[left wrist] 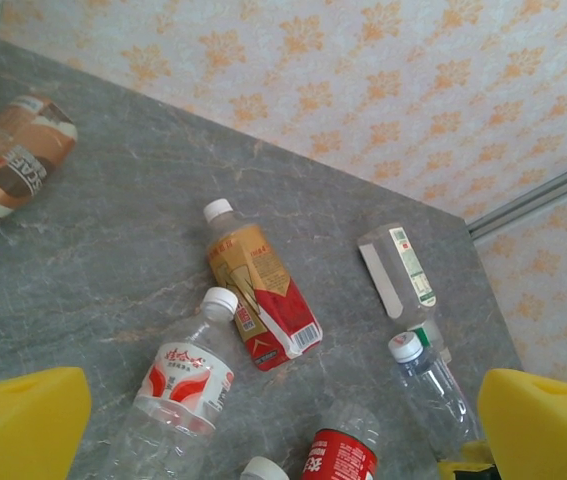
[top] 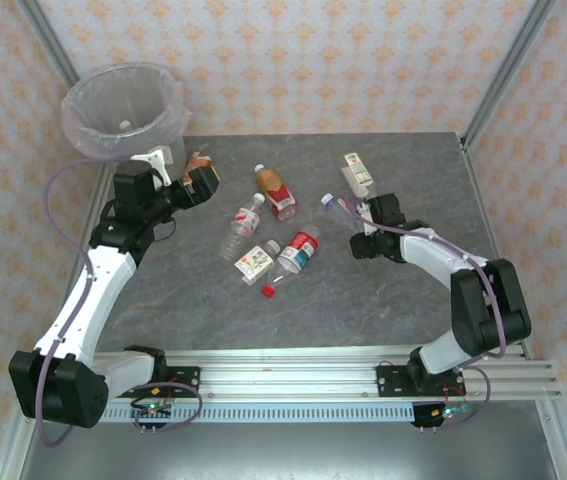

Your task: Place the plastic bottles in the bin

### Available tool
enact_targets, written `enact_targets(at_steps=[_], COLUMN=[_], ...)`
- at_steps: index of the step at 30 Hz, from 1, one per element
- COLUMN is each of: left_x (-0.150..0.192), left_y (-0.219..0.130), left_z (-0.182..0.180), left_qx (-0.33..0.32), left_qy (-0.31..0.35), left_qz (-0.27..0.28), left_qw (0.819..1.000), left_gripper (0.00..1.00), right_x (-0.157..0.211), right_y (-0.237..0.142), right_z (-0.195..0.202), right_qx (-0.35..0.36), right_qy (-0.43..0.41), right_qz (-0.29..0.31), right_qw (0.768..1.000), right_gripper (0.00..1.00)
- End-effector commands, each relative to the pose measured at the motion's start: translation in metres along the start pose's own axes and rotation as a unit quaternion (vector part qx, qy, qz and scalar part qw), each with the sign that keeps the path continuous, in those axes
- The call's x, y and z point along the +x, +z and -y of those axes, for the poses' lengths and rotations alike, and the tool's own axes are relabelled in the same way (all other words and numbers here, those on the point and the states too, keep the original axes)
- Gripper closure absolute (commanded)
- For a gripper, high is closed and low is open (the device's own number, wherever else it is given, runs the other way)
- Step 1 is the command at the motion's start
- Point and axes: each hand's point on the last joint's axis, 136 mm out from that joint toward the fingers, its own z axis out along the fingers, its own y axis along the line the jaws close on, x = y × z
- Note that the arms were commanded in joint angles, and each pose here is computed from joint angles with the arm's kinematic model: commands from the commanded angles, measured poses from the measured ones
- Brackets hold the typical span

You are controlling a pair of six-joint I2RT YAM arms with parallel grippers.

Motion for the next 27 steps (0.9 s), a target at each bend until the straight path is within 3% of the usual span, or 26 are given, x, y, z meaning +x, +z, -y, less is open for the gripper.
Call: enact_targets(at_steps=[1, 6, 10, 16, 21, 27], left_x=[0.006, 0.028, 0.045, 0.066, 0.084, 0.088], left_y=[0.009, 0.030, 0.047, 0.077, 0.088, 0.099], left_z=[0.011, 0.017, 0.031, 0.067, 0.119, 0.136], left_qx=[0.021, 0.028, 0.046, 0.097, 0.176, 0.179], left_qy=[-0.004, -0.016, -0.014, -0.019, 0.009, 0.028], left_qz=[-0.002, -0.033, -0.054, -0.079, -0.111, -0.110], left_qw=[1.000, 0.999, 0.997, 0.992, 0.978, 0.977], left_gripper=[0.00, 0.00, 0.00, 0.00, 0.00, 0.00], right_x=[-0.016, -0.033, -0.051, -0.083, -0.091, -0.089], right_y=[-0.012, -0.029, -0.048, -0.068, -0.074, -0.078], right_z=[-0.005, -0.011, -0.034, -0.083, -0.122, -0.157], right_qx=[-0.008, -0.025, -0.090, -0.213, -0.263, -0.311], right_qy=[0.025, 0.047, 0.061, 0.108, 0.093, 0.081], right_qz=[0.053, 0.098, 0.140, 0.201, 0.204, 0.192], right_qw=[0.998, 0.994, 0.984, 0.950, 0.938, 0.927], right_gripper=[0.54, 0.54, 0.55, 0.55, 0.54, 0.54])
